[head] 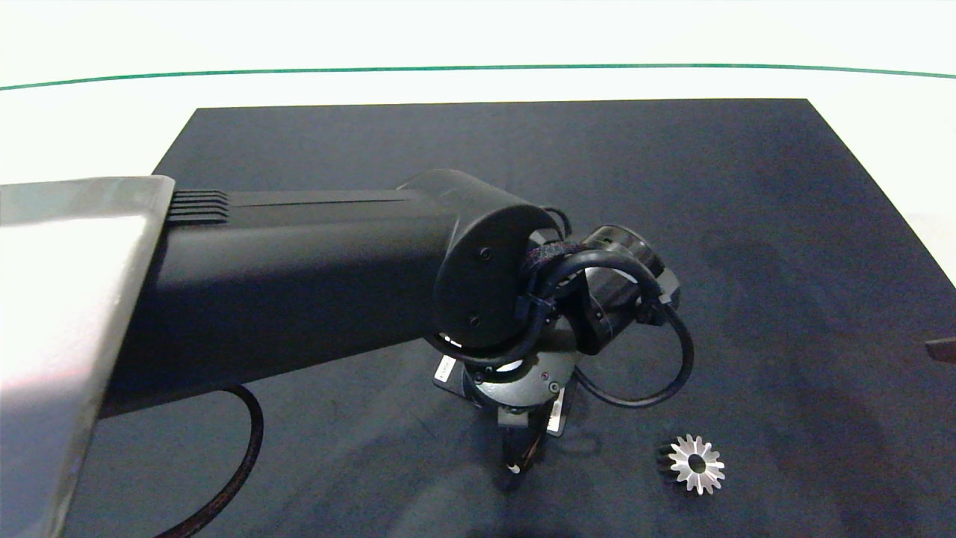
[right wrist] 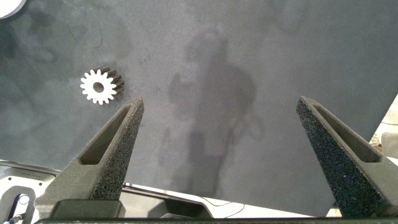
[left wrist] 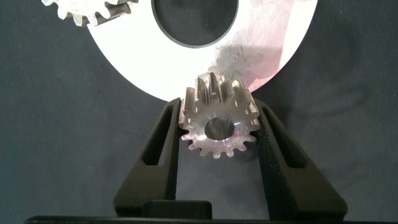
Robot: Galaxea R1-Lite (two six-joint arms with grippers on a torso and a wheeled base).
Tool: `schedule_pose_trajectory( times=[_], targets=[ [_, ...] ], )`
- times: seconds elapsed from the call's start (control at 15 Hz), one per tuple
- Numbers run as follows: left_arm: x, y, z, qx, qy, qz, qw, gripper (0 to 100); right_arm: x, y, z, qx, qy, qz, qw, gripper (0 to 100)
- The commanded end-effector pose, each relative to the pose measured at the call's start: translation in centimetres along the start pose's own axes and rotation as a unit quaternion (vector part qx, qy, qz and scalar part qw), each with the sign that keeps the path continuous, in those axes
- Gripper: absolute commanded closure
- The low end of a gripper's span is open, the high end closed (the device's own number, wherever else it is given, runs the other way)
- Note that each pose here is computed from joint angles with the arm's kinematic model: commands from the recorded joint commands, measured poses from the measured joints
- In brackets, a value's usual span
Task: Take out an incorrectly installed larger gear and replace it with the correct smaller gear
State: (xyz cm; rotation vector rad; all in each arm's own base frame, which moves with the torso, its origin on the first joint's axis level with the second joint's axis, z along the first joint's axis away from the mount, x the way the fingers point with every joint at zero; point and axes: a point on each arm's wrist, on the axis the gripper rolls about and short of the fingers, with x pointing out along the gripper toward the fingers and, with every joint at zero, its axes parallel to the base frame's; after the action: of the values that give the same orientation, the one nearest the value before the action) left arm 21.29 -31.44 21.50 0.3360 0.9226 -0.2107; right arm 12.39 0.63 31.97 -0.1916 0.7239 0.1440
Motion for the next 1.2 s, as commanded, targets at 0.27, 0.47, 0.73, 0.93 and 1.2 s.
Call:
schedule_pose_trajectory(
  times=[0.27, 0.47, 0.73, 0.93, 1.2],
  targets=[
    [-0.1, 0.0, 0.0, 0.000, 0.000, 0.001, 1.0000, 0, 0.0, 0.0, 0.0, -0.001, 0.002, 0.001, 1.0000, 0],
    [-0.4, 0.3, 0.1, -0.004, -0.003, 0.001, 1.0000, 0, 0.0, 0.0, 0.0, -0.001, 0.002, 0.001, 1.0000, 0],
    [-2.8, 4.1, 0.3, -0.062, -0.013, 0.009, 0.9980, 0, 0.2, -0.1, 0.1, 0.000, 0.004, -0.002, 1.0000, 0],
    [-5.1, 10.4, -1.2, -0.135, -0.012, 0.038, 0.9901, 0, 0.3, -0.1, 0.2, -0.001, 0.006, -0.004, 1.0000, 0],
    [-10.7, 18.2, -4.0, -0.233, -0.062, 0.059, 0.9687, 0, 0.5, -0.2, 0.3, 0.000, 0.001, -0.010, 0.9999, 0]
  ],
)
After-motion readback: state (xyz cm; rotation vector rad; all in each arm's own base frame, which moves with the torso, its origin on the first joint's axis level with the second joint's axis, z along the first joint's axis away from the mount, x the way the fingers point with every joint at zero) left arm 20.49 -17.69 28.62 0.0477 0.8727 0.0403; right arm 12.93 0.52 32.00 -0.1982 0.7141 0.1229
